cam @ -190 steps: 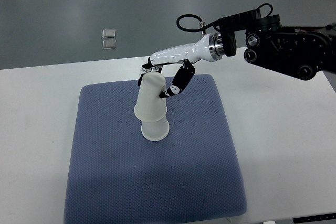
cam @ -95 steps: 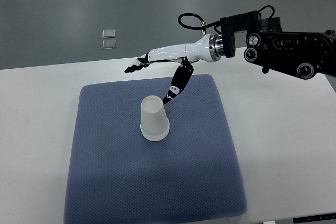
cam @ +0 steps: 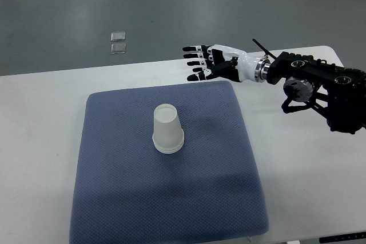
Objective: Stack paper cups
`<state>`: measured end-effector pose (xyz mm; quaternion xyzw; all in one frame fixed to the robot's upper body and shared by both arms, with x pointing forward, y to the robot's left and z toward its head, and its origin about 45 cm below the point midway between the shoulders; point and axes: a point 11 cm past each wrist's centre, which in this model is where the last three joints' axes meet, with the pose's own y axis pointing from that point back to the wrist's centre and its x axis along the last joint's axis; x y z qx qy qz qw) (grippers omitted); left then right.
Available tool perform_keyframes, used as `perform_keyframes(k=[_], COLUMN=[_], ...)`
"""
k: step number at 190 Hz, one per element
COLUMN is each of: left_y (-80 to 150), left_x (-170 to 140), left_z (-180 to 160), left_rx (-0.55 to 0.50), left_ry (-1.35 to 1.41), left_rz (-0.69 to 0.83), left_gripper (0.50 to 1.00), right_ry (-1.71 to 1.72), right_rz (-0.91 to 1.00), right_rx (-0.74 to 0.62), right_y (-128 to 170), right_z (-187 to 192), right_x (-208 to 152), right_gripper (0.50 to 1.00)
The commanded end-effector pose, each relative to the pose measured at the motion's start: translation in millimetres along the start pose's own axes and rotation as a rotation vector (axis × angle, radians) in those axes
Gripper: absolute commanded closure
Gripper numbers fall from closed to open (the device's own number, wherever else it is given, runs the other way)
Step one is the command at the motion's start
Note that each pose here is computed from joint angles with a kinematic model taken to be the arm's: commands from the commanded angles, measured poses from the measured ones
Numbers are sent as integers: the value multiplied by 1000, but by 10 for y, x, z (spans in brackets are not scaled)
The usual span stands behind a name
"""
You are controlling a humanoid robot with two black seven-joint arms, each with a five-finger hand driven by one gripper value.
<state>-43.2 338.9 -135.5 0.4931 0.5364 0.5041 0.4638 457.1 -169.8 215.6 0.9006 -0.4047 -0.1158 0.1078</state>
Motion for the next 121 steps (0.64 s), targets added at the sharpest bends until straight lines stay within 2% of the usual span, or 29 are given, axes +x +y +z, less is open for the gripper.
perform_keyframes(k=[1,43,72,121], left_y=[0,0,0,0], left_x=[0,0,0,0], left_z=[1,1,1,1], left_rx=[0,0,0,0], left_ry=[0,0,0,0], left_rz=[0,0,0,0], left_gripper=[500,500,500,500], right_ry=[-167,-375,-402,-403], right_rz=[100,221,242,233], right_rx=[10,-4,-12,-8], right_y=[9,52,113,111], right_z=[134,288,433,435], right_x=[116,280,316,303], right_gripper=[576,574,574,572])
